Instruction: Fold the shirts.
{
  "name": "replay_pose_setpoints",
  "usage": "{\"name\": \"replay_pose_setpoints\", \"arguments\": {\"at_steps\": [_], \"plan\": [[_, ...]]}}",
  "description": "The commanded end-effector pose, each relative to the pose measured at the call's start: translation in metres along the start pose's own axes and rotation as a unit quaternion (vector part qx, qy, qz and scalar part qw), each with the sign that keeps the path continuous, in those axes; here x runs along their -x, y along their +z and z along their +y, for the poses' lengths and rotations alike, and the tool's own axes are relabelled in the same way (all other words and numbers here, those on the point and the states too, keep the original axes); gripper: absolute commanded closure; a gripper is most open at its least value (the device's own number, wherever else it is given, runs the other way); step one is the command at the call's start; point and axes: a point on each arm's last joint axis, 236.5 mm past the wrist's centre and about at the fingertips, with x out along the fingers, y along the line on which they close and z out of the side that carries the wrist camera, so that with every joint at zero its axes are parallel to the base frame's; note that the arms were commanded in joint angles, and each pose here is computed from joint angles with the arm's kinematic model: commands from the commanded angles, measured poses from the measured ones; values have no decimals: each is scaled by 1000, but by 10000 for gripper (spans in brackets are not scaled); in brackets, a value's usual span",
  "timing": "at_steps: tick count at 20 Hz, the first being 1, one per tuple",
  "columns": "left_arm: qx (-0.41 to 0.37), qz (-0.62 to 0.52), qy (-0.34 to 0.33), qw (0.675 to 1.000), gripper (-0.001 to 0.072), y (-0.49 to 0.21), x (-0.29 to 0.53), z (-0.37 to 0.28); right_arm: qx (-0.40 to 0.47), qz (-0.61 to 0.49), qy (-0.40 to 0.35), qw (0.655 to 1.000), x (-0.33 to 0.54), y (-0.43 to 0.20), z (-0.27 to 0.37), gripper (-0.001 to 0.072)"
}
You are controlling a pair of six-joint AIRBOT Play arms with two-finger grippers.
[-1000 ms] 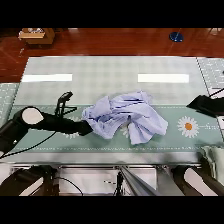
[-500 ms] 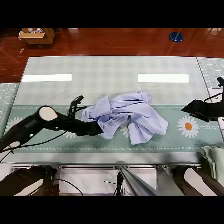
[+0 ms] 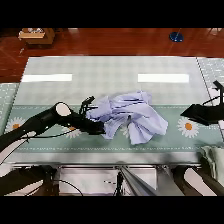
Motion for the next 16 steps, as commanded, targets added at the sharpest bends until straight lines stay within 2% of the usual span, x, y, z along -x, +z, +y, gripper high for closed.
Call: {"name": "replay_pose_setpoints", "arguments": {"at_steps": [1, 6, 12, 14, 15, 16], "plan": [[-13, 18, -6, 1000, 686, -7, 1, -5, -25, 22, 23, 999, -25, -21, 1, 128], [-11, 11, -7, 1000, 686, -4, 4, -5, -103, 5, 131, 986, -74, -42, 32, 128], [-9, 5, -8, 1000, 686, -1, 7, -4, -147, -19, 152, 977, -94, -46, 35, 129], [-11, 3, -9, 1000, 686, -1, 8, -6, -132, -17, 139, 981, -102, -47, 41, 137], [-15, 0, -9, 1000, 686, 0, 9, -6, -125, -15, 131, 983, -109, -47, 47, 204], [-24, -1, -10, 1000, 686, 1, 10, -7, -119, -15, 121, 985, -117, -46, 52, 317]]}}
